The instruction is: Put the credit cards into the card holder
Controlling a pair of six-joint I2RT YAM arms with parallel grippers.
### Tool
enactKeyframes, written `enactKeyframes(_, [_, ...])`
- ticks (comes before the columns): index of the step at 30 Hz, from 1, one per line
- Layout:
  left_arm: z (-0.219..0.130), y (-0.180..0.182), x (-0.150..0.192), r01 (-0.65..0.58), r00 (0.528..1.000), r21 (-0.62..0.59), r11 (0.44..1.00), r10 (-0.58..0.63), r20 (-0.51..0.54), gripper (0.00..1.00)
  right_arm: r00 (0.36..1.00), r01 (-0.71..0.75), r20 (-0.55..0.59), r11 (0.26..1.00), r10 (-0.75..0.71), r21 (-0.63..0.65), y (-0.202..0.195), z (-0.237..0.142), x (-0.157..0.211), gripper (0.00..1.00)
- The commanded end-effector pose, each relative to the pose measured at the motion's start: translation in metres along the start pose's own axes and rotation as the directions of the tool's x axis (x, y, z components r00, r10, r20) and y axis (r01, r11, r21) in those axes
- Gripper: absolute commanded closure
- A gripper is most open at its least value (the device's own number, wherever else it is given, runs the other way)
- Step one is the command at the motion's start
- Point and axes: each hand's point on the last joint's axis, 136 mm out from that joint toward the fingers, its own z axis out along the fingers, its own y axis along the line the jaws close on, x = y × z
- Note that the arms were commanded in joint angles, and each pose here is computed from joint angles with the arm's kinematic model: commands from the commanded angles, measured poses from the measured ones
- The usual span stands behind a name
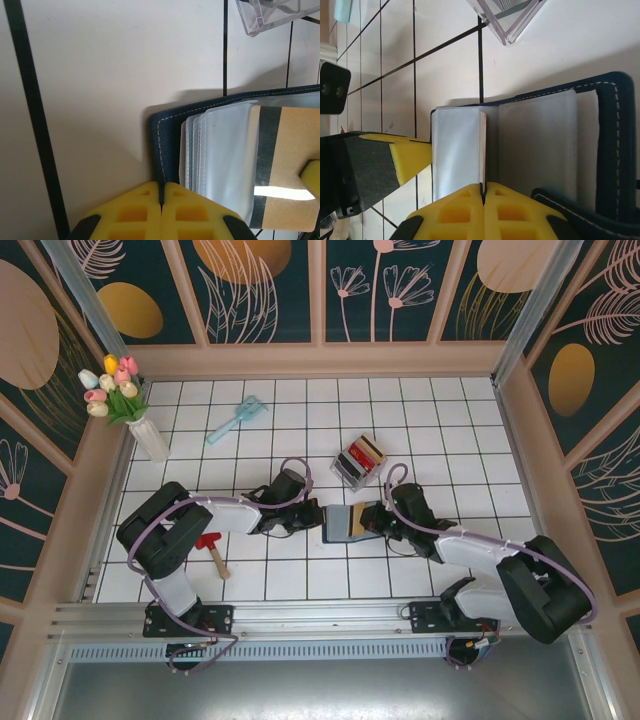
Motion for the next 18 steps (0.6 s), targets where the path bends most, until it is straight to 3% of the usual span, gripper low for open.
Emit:
enactKeyframes(1, [0.005, 0.002, 0.007, 0.008, 1.000, -0.007, 1.000, -0.008, -0.029, 1.00, 0.999, -0.027, 0.027, 1.000, 0.027, -0.009, 0.000, -0.004, -0.007, 1.00])
enactKeyframes(14, [0.006, 0.000, 0.005, 0.009, 1.000, -0.004, 1.000, -0.010, -0.028, 1.00, 0.997, 0.007, -0.077, 1.000, -0.007, -0.010, 0.012, 0.023, 0.012, 1.00])
enactKeyframes(18, [0.007, -0.001, 0.005, 0.007, 1.000, -0.002, 1.000, -0.007, -0.030, 1.00, 0.993, 0.022, -0.116, 1.000, -0.023, -0.008, 0.017, 0.027, 0.017, 0.96])
